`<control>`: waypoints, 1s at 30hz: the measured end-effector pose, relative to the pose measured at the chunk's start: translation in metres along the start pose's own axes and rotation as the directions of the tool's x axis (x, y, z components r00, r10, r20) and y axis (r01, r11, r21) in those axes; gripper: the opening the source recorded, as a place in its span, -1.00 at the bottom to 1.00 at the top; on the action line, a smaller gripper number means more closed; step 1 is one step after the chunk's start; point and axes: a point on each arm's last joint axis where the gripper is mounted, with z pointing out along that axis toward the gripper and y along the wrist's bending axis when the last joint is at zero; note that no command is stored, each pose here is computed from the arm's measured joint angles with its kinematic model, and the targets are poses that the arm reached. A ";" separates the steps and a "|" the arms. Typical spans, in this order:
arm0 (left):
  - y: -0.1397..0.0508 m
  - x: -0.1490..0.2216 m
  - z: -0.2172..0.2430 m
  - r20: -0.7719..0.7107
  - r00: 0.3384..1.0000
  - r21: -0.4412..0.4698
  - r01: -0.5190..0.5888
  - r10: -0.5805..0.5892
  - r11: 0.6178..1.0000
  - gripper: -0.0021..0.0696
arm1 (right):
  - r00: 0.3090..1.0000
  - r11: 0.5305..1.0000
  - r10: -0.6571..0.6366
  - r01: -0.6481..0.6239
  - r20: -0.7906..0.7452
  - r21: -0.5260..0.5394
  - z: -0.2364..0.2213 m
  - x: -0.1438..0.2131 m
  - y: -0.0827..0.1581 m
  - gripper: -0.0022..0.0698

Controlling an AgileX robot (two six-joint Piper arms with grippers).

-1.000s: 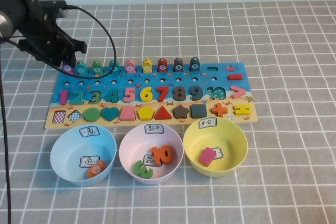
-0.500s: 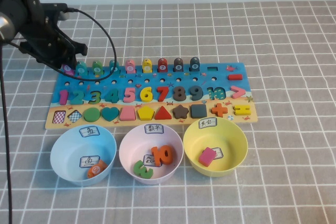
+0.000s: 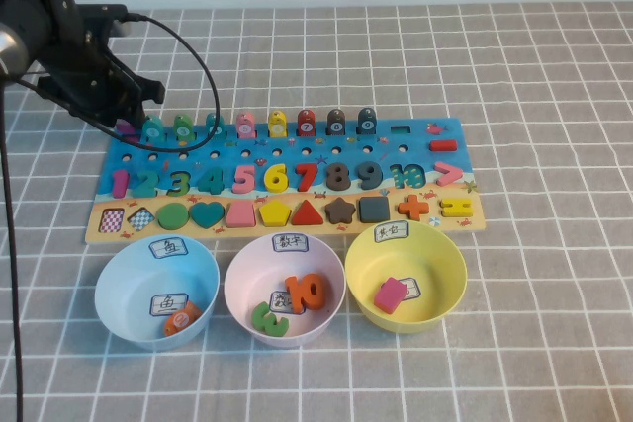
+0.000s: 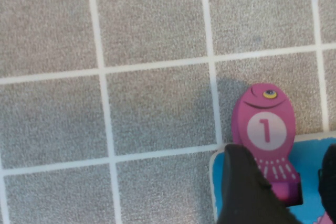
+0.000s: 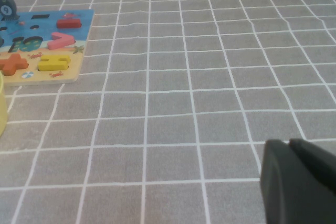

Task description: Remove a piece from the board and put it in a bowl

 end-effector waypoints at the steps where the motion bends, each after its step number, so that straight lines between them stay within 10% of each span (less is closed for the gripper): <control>1: 0.000 0.000 0.000 0.000 1.000 0.000 0.000 0.000 1.000 -0.18 | 1.000 1.000 0.000 0.000 0.000 0.000 0.000 0.000 0.000 -0.99; 30: 0.000 0.002 0.008 -0.011 1.000 0.000 0.001 -0.001 1.000 -0.18 | 1.000 1.000 0.000 0.000 0.000 0.000 0.000 0.000 0.000 -0.99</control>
